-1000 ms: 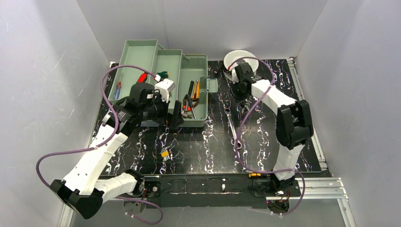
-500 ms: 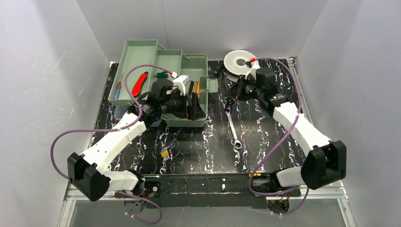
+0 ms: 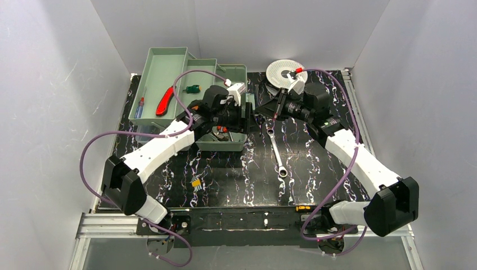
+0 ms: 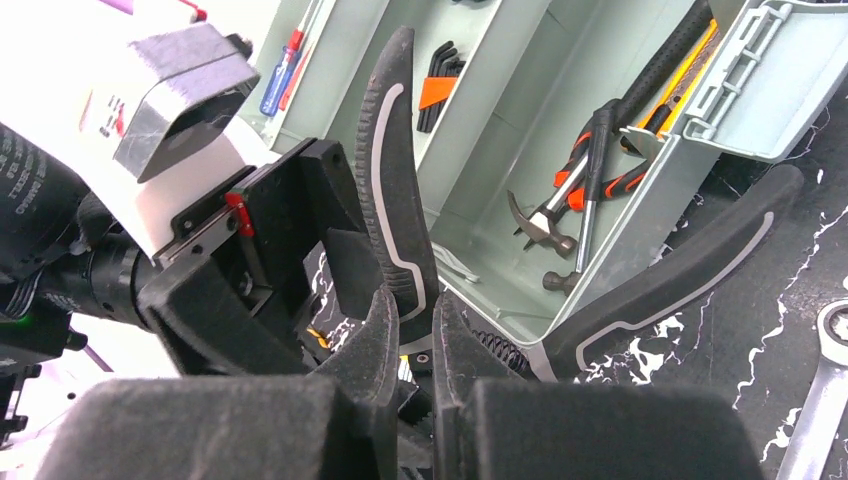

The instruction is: Pack the tool kit

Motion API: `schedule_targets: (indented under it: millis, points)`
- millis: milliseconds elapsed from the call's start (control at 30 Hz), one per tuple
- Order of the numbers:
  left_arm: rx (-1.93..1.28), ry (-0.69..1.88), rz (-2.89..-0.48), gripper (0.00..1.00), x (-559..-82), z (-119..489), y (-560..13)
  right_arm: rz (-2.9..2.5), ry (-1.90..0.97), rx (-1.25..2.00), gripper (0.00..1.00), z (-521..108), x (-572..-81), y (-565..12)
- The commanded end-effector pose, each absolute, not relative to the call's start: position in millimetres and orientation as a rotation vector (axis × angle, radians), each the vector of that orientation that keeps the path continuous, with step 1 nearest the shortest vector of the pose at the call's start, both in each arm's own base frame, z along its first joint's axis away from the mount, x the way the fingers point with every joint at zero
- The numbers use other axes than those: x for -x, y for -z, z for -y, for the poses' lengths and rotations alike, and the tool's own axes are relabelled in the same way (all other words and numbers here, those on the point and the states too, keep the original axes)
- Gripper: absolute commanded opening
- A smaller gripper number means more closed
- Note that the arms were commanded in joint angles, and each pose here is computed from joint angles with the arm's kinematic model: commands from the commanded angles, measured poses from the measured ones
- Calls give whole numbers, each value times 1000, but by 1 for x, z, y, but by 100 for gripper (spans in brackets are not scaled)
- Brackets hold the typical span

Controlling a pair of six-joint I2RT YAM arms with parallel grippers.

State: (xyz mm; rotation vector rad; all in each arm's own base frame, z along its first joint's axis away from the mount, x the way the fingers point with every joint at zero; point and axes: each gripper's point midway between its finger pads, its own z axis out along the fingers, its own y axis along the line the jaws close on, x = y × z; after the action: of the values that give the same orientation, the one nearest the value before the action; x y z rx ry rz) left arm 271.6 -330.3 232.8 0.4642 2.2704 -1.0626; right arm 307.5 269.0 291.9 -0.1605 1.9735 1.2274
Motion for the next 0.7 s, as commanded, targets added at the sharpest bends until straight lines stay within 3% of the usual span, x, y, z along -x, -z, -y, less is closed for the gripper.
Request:
schedule_targets:
  millis: [0,100,167,200,267,367,433,667]
  points:
    - [-488,1108,-2190,63,-277,342,-260,-1864,-1227,199,1,-270,-305,-322]
    - [-501,1108,-2189,43,-278,344,-258,-1871,-1209,210,1,-271,-305,-320]
    - [-509,1102,-2187,9,-279,344,-257,-1879,-1204,213,1,-272,-304,-319]
    - [-512,1098,-2187,0,-279,343,-256,-1882,-1203,216,1,-272,-304,-318]
    - [-515,1084,-2196,0,-279,342,-254,-1890,-1191,211,7,-272,-305,-317]
    - [-512,1052,-2210,0,-279,337,-250,-1906,-1143,173,54,-265,-308,-314]
    - [-519,1012,-2216,0,-279,332,-249,-1905,-1087,139,69,-256,-310,-313]
    - [-500,655,-2241,0,-309,284,-252,-1844,-841,29,76,-207,-306,-326]
